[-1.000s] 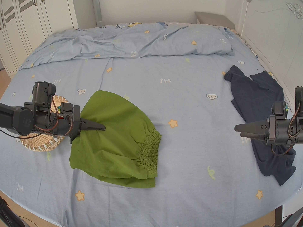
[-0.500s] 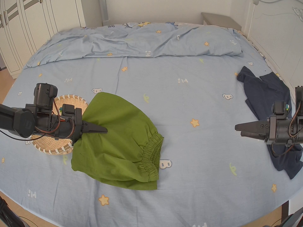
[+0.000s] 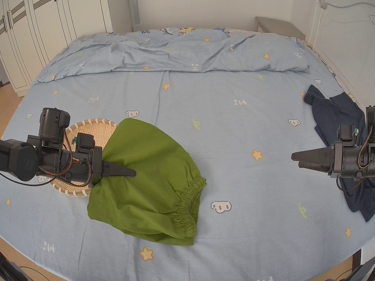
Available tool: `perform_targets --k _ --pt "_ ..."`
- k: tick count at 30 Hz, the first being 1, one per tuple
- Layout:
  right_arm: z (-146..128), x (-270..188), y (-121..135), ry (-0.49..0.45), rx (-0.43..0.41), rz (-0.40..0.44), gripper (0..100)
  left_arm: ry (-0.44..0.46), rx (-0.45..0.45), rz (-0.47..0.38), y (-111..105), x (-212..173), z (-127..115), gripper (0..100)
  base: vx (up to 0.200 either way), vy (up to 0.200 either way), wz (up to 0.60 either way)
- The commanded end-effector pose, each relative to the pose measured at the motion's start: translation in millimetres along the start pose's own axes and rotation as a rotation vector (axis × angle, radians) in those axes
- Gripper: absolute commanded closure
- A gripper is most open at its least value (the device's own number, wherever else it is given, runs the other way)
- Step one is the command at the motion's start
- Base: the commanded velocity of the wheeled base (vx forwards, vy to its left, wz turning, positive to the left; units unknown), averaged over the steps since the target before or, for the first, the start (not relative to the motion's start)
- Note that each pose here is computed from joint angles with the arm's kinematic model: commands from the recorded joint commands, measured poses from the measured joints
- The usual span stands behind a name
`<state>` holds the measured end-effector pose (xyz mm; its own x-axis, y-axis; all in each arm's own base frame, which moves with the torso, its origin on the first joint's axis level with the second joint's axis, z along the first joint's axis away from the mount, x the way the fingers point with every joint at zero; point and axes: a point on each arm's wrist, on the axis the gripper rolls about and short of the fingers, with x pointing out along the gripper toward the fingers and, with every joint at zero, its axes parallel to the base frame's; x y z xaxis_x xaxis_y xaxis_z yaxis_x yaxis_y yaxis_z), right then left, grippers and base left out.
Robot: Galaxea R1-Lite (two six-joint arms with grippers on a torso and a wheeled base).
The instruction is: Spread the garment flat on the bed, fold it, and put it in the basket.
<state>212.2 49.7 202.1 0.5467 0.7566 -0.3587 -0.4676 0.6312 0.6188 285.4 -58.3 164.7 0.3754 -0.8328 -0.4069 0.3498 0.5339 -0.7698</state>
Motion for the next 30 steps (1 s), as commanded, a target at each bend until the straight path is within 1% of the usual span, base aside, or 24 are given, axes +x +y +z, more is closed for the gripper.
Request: perform_targets --k 1,3,4,5,6,8,9,10,11,12,15,18,22,23,24,26,30 --pt "-0.1 0.1 0.1 0.001 0.0 0.001 0 -0.002 0.078 -0.018 -27.2 -9.5 -15.6 100 0.0 0.0 0.0" --pt "-0.5 0.0 0.5 0.002 0.0 0.002 0 0.0 0.116 -0.025 -38.2 -14.5 -21.6 100 0.0 0.0 0.0" --pt "-0.5 0.0 0.5 0.002 0.0 0.002 0 0.002 0.117 -0.025 -38.8 -14.8 -22.5 100 0.0 0.0 0.0" --pt "-0.5 -0.6 1.1 0.0 -0.002 0.003 0 0.004 0.166 -0.031 -48.2 -22.1 -28.8 100 0.0 0.0 0.0" --pt "-0.4 -1.3 1.7 -0.003 -0.004 0.004 0 0.004 0.194 -0.032 -52.4 -26.3 -31.4 100 0.0 0.0 0.0" --pt "-0.4 -1.3 1.7 -0.003 -0.004 0.004 0 -0.001 0.252 -0.029 -58.6 -33.8 -35.6 100 0.0 0.0 0.0" --pt "-0.4 -1.3 1.7 -0.003 -0.004 0.004 0 -0.002 0.257 -0.028 -59.1 -34.4 -36.0 100 0.0 0.0 0.0" --pt "-0.4 -1.6 2.1 -0.004 -0.005 0.004 0 -0.016 0.307 -0.016 -63.3 -40.2 -38.5 100 0.0 0.0 0.0" --pt "-0.8 -1.6 1.8 -0.003 -0.004 0.004 0 -0.022 0.314 -0.008 -63.4 -41.3 -38.5 100 0.0 0.0 0.0" --pt "-0.9 -1.4 2.1 -0.002 -0.005 0.005 0 -0.055 0.355 0.029 -66.2 -46.1 -38.1 100 0.0 0.0 0.0" --pt "-1.0 -1.1 2.3 -0.001 -0.006 0.006 0 -0.126 0.394 0.114 -70.2 -53.7 -36.0 100 0.0 0.0 0.0" --pt "-0.3 -2.6 3.0 -0.007 -0.008 0.005 0 -0.234 0.463 0.18 -70.9 -63.3 -28.3 100 0.0 0.0 0.0" --pt "0.5 -5.2 4.4 -0.017 -0.014 0.005 0 -0.373 0.505 0.227 -59.8 -81.1 -17.0 100 0.0 0.0 0.0" --pt "0.5 -5.2 4.4 -0.017 -0.014 0.005 0 -0.384 0.508 0.23 -59.1 -82.1 -16.0 100 0.0 0.0 0.0" --pt "0.5 -5.5 4.7 -0.018 -0.015 0.006 0 -0.447 0.531 0.242 -56.9 -89.3 -10.1 100 0.0 0.0 0.0" --pt "0.4 -5.3 4.9 -0.017 -0.015 0.007 0 -0.502 0.537 0.247 -53.2 -98.2 -6.0 100 0.0 0.0 0.0" --pt "0.5 -5.5 4.7 -0.018 -0.015 0.006 0 -0.529 0.517 0.23 -42.6 -105.4 2.0 100 0.0 0.0 0.0"
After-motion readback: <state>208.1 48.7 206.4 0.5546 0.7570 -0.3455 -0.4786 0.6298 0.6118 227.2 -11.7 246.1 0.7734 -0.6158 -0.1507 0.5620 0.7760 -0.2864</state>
